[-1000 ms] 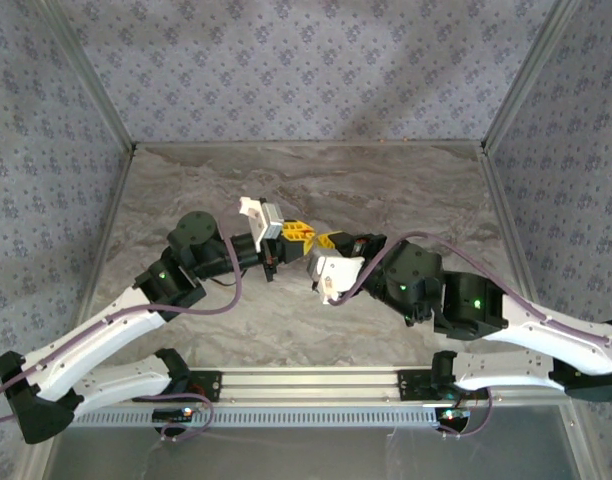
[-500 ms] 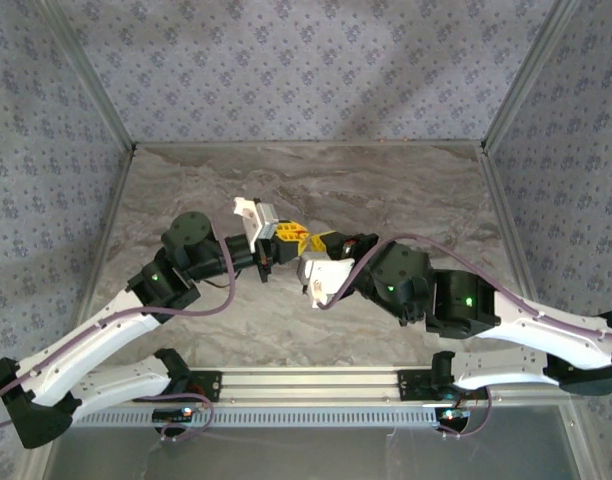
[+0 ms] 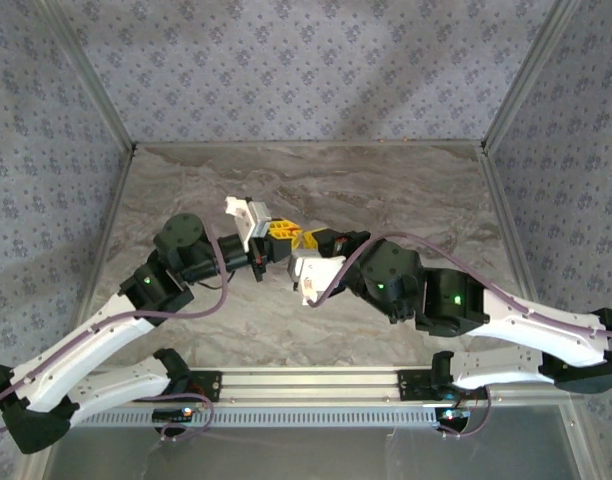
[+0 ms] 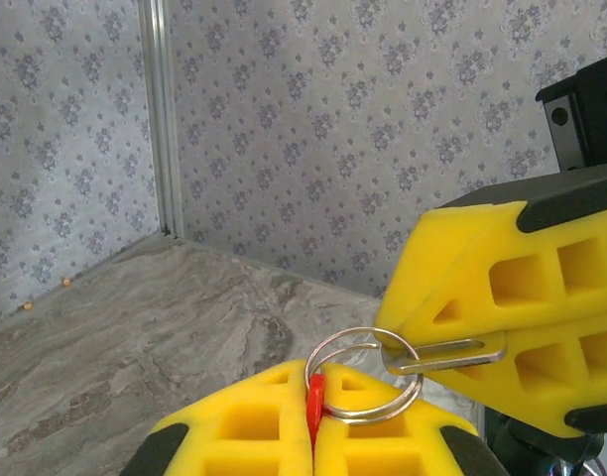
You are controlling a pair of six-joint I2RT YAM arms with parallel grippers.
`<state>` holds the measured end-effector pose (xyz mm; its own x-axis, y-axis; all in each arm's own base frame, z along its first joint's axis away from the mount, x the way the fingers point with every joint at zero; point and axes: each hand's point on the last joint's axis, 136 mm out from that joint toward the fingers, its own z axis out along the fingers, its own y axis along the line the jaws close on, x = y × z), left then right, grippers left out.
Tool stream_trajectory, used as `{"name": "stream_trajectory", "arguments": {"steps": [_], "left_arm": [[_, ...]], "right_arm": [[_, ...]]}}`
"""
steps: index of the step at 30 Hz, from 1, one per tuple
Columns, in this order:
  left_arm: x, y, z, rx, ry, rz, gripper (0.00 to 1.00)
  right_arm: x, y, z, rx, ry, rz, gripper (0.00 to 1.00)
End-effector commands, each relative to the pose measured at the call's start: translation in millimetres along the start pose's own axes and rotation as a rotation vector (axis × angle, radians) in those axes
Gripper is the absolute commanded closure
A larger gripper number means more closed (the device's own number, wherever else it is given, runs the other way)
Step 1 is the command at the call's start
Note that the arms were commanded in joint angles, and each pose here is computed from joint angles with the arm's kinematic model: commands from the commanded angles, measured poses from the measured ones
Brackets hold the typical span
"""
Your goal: Remove the keys from the keyring
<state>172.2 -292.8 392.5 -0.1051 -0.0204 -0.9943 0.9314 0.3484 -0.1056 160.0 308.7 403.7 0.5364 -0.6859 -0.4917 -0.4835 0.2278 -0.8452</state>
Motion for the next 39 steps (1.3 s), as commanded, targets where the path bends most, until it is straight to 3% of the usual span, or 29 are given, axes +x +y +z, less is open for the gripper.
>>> {"name": "stream_trajectory", "arguments": {"steps": [1, 5, 8, 11, 13, 16, 19, 24, 31, 39], "left_arm": [[-39.5, -11.3, 1.1, 0.048, -0.135, 0.027, 1.00], [-37.7, -12.4, 1.6, 0.055, -0.133, 0.024, 1.00], [-34.3, -9.9, -0.7, 0.039, -0.137, 0.031, 1.00], [-23.4, -3.9, -1.4, 0.008, -0.133, 0.035, 0.97], [-13.9, 2.2, -1.2, -0.021, -0.132, 0.026, 0.84], [-0.1, 7.6, -3.1, -0.047, -0.135, 0.016, 0.73], [10.8, 15.2, -7.7, -0.091, -0.144, -0.008, 0.50], [19.9, 18.0, -20.3, -0.121, -0.196, 0.017, 0.38], [6.1, 14.5, -44.2, -0.155, -0.338, 0.152, 0.33], [2.4, 4.1, -41.1, -0.114, -0.323, 0.281, 0.32]], "right_arm": [[-37.6, 62.3, 17.5, -0.190, -0.169, -0.077, 1.00], [-42.4, 59.1, 20.2, -0.213, -0.191, 0.017, 1.00], [-37.9, 22.1, 23.6, -0.128, -0.158, 0.144, 1.00], [-37.0, 5.0, 22.6, -0.167, -0.122, 0.260, 1.00], [-30.2, -2.8, 26.1, -0.186, -0.075, 0.342, 1.00], [-22.6, -11.3, 27.7, -0.222, -0.024, 0.460, 1.00], [-16.4, -12.7, 26.9, -0.279, 0.024, 0.549, 1.00], [-8.9, -8.3, 28.6, -0.379, 0.114, 0.681, 1.00], [-8.5, -7.7, 27.6, -0.466, 0.116, 0.836, 1.00], [-2.5, -12.7, 33.8, -0.580, 0.115, 1.091, 1.00]]}}
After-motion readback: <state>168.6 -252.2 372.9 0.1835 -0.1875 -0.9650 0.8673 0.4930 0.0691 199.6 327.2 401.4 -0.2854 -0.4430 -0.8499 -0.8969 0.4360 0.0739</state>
